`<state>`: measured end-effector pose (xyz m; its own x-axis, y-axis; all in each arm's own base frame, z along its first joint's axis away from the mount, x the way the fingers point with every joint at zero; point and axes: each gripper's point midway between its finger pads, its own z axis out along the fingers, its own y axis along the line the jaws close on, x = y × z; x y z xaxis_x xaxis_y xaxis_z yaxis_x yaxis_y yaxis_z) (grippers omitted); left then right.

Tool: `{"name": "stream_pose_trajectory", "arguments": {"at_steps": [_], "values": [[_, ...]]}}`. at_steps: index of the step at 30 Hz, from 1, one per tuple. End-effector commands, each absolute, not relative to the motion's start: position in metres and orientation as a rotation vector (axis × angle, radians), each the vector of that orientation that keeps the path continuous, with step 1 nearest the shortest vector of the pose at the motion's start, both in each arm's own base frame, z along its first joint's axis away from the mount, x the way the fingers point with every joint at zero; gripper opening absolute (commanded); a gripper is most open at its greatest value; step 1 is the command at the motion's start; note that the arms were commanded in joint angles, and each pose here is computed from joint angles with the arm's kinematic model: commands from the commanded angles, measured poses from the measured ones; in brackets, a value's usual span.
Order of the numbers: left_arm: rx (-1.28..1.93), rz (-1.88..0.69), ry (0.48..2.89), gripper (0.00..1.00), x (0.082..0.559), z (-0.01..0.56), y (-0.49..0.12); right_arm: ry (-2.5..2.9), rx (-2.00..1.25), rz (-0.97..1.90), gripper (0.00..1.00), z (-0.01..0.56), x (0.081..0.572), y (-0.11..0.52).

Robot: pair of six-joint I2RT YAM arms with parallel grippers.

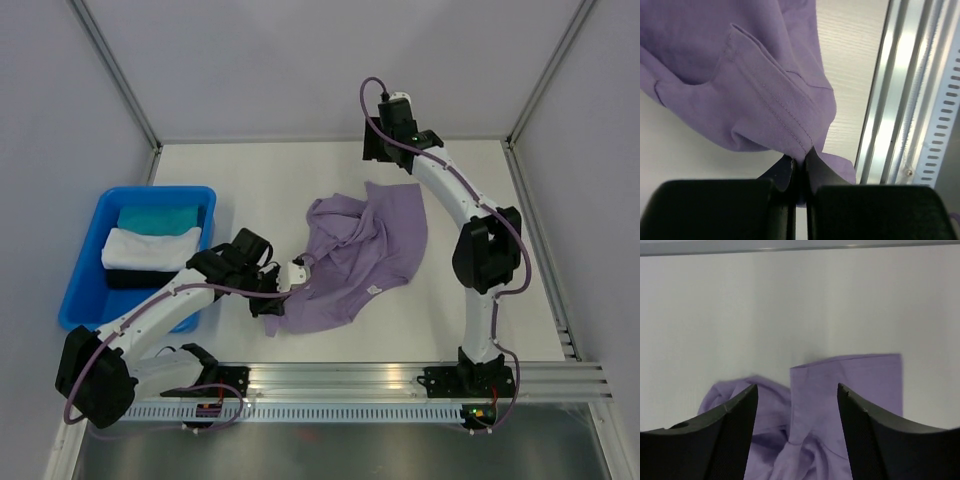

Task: Roll the t-shirts
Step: Flatten the tshirt

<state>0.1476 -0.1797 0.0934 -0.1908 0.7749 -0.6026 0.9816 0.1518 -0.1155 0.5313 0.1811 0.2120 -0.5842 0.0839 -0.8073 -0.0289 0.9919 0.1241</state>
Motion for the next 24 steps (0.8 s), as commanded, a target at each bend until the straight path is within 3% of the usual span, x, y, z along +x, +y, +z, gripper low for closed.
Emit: {"name": "stream_pose_trajectory", "arguments": {"at_steps": [1, 6, 11, 14, 15, 17, 18, 19, 24], "values": [[1.727, -0.856, 1.893, 0.03, 0.136, 0.113, -0.199, 2.314, 0.074, 0.026, 0.71, 0.194, 0.497, 0.153], [1.751, -0.928, 1.808, 0.03, 0.131, 0.120, -0.208, 2.249, 0.128, 0.184, 0.70, 0.187, 0.415, 0.149], [1.765, -0.905, 1.792, 0.03, 0.137, 0.121, -0.210, 2.420, 0.037, 0.279, 0.67, 0.117, 0.303, 0.183], [1.778, -0.882, 1.823, 0.09, 0.137, 0.111, -0.205, 2.494, 0.057, 0.368, 0.65, 0.083, 0.256, 0.200], [1.784, -0.875, 1.830, 0.11, 0.137, 0.108, -0.204, 2.499, 0.058, 0.372, 0.64, 0.078, 0.247, 0.203], [1.788, -0.869, 1.853, 0.30, 0.134, 0.102, -0.200, 2.512, 0.026, 0.377, 0.64, 0.065, 0.224, 0.219], [1.794, -0.852, 1.868, 0.46, 0.133, 0.098, -0.197, 2.519, -0.001, 0.375, 0.64, 0.061, 0.216, 0.225], [1.796, -0.833, 1.871, 0.51, 0.134, 0.096, -0.194, 2.544, -0.026, 0.354, 0.65, 0.052, 0.210, 0.230], [1.781, -0.737, 1.906, 0.57, 0.139, 0.096, -0.184, 2.573, -0.135, 0.373, 0.66, 0.034, 0.177, 0.257]]}}
